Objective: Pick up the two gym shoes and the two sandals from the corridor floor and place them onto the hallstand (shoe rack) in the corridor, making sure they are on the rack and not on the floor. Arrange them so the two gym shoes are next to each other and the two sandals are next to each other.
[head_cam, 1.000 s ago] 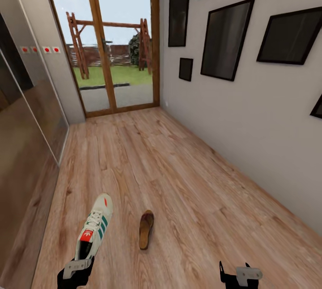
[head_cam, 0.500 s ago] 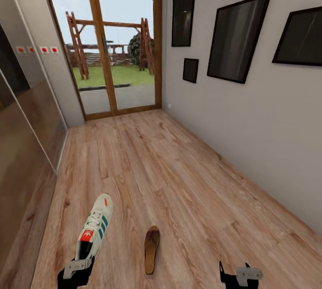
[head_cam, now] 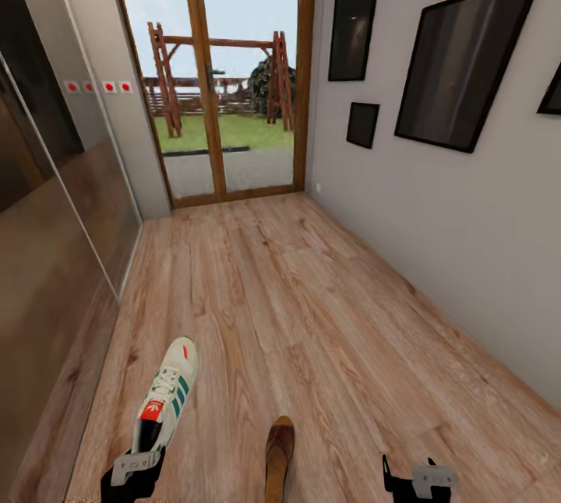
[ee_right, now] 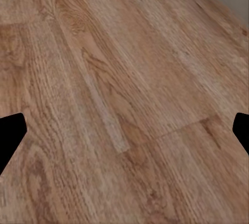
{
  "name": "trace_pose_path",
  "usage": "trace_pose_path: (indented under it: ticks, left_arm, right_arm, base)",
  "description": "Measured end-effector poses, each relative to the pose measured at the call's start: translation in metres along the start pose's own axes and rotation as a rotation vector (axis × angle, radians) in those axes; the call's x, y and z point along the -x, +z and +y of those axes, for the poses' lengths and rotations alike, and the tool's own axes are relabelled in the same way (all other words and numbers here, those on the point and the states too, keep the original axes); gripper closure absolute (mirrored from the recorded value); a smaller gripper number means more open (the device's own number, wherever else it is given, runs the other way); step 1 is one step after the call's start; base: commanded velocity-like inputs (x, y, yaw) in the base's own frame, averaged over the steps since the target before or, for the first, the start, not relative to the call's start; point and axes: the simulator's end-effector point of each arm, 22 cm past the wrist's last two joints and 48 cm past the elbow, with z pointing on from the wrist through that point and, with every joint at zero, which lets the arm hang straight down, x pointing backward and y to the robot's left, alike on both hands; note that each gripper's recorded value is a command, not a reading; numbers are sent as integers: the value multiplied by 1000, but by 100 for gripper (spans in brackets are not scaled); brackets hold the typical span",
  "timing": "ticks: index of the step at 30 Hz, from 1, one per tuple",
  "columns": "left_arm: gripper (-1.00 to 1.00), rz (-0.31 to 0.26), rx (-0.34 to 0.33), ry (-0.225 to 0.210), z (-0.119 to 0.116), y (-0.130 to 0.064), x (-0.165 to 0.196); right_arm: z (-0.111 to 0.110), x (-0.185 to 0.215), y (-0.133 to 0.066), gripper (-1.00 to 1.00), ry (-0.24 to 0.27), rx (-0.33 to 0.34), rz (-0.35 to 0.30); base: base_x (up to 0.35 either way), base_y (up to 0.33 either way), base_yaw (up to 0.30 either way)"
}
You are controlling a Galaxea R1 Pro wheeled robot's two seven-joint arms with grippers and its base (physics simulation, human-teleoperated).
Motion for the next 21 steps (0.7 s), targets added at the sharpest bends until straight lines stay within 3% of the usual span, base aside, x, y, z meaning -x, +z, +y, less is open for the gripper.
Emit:
trace_pose_path:
  ticks: [7,14,18,21]
  left_arm:
    - [100,13,0,7,2,-5,-8]
    - [100,6,-22,5,-7,2,2]
    - [100,4,-64,19,-21,33,43]
    - [100,43,-146,38,-50,67,92]
  right_arm:
    - [1,-1,0,-100,0,1,2]
    - [0,-3,-1,-100,-1,2,7]
    - [-3,-4,-1,-100,-5,-2,8]
    - [-5,-3,0,-100,-7,-5,8]
  base:
    - [1,0,278]
    - [0,0,278]
    - [0,0,278]
    - [0,0,278]
